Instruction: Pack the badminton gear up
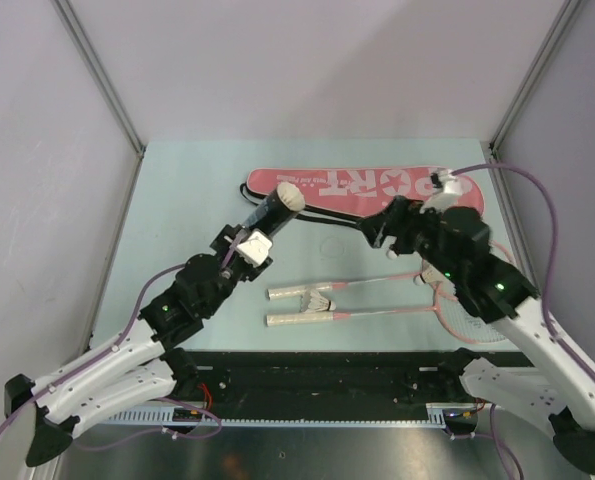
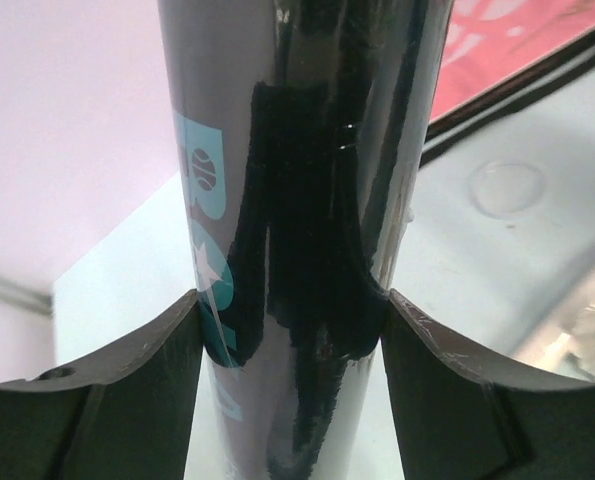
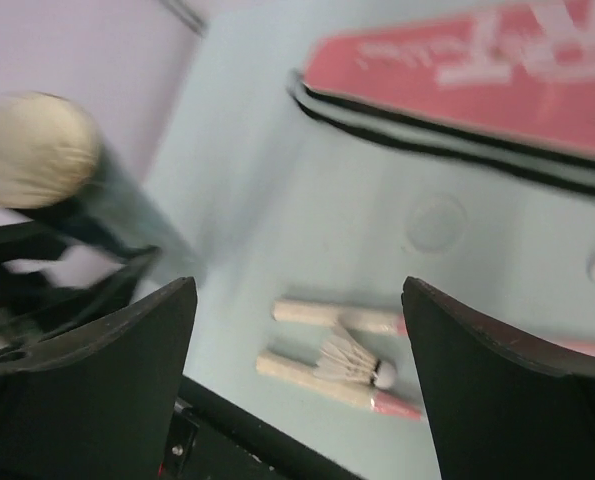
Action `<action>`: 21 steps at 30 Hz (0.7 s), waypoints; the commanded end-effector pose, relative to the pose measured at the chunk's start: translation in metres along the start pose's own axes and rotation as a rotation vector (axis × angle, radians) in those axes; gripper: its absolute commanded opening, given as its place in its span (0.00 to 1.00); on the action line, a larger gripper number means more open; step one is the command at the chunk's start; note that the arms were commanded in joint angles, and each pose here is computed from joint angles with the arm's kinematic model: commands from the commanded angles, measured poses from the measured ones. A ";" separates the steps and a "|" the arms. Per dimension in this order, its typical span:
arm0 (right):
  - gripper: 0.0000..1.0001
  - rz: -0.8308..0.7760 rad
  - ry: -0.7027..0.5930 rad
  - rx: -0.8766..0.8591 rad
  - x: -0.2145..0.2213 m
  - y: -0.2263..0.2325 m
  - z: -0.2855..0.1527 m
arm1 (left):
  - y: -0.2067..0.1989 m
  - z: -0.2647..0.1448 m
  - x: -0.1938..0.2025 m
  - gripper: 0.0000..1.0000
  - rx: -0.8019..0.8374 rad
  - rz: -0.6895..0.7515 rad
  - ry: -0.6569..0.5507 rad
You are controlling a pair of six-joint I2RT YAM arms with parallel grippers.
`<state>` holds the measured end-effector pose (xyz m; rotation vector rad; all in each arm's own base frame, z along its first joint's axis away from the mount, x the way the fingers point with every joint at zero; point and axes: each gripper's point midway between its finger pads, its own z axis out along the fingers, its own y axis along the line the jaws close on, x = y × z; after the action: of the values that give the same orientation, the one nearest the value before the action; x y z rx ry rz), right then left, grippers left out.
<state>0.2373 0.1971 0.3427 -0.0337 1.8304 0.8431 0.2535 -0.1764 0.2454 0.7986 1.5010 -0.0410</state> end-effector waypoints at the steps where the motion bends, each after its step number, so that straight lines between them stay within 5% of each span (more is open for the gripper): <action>1: 0.88 0.120 0.169 0.412 0.085 -0.068 0.038 | 0.067 -0.012 -0.022 0.15 -0.334 -0.049 -0.002; 9: 0.85 0.098 0.338 0.437 0.180 -0.039 0.077 | 0.110 -0.043 -0.016 0.15 -0.592 -0.083 0.035; 17: 0.68 0.003 0.459 0.531 0.259 -0.048 0.096 | 0.111 -0.045 -0.018 0.15 -0.589 -0.085 0.015; 21: 0.67 -0.093 0.459 0.603 0.269 -0.053 0.099 | 0.109 -0.044 -0.020 0.15 -0.575 -0.088 0.002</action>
<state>0.2094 0.3001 0.0630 0.0416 2.5141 0.2739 0.2686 -0.0874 0.2896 0.3471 1.5071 0.3381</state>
